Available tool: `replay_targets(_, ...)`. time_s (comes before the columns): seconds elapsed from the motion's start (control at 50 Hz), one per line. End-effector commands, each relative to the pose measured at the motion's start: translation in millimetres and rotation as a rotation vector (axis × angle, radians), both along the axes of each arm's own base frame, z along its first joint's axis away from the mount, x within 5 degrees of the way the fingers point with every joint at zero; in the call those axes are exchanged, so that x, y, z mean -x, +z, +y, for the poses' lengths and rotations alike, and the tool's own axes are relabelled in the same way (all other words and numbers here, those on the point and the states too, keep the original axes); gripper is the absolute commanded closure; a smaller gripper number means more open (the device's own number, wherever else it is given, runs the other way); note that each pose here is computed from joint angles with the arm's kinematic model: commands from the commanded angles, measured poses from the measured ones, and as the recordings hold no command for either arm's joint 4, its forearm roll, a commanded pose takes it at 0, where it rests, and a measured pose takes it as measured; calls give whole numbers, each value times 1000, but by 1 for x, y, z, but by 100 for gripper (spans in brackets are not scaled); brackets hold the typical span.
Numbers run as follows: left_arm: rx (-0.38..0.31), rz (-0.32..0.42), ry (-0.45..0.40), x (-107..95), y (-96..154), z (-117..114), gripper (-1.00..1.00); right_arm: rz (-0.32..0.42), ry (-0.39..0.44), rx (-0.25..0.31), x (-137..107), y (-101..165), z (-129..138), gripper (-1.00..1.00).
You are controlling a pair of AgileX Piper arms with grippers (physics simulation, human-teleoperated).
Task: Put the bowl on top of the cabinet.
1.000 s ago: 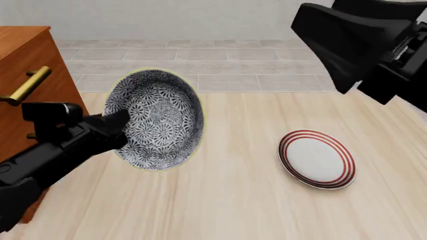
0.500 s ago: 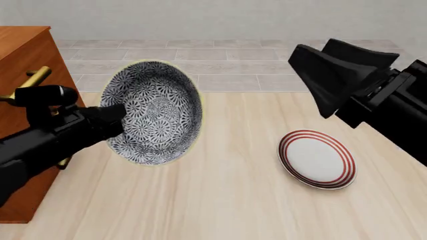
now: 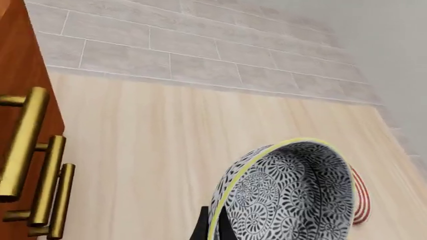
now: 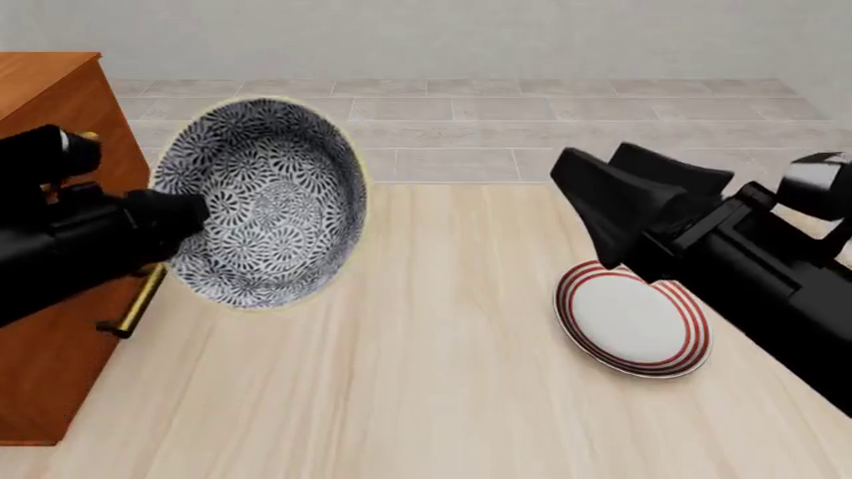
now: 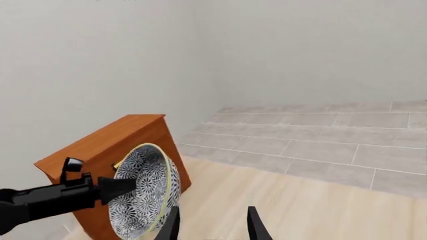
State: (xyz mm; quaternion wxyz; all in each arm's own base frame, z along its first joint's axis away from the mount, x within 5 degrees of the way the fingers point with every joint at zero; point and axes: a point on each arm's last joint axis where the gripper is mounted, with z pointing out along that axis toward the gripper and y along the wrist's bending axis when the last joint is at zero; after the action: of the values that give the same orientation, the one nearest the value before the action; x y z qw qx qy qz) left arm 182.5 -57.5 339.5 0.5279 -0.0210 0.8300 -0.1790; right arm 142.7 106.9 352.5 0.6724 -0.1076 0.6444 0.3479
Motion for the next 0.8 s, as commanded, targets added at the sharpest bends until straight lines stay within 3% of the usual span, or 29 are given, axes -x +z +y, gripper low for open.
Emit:
replay_targets(0.02, 32, 80, 101, 5, 12, 17, 100, 21, -18, -17, -4, -8, -2, -100)
replay_targets(0.14, 19, 111, 124, 5, 17, 22, 100, 27, -19, -19, -6, -11, -1, -100)
replay_targets(0.18, 25, 100, 175, 11, 24, 32, 100, 31, -17, -18, -7, -13, 0, -100)
replay_targets(0.26, 25, 119, 160, 9, 29, 28, 100, 38, -12, -16, -9, -16, 3, -100)
replay_targets(0.3, 23, 144, 197, 9, 28, 35, 100, 39, -13, -15, -9, -16, 3, -100)
replay_targets(0.32, 4, 109, 294, 23, 37, 55, 100, 41, -11, -17, -9, -17, 3, -100)
replay_targets(0.34, -25, 120, 314, 25, 37, 60, 100, 41, -11, -17, -9, -17, 3, -100)
replay_targets(0.38, -1, 115, 235, 18, 41, 45, 100, 46, -12, -19, -10, -19, 4, -100)
replay_targets(0.4, 32, 140, 244, 16, 37, 43, 100, 51, -11, -21, -11, -21, 4, -100)
replay_targets(0.7, 39, 130, 246, 16, 67, 43, 100, 78, -9, -18, -17, -33, 9, -100)
replay_targets(0.8, 72, 141, 255, 11, 72, 41, 100, 88, -10, -18, -19, -38, 10, -100)
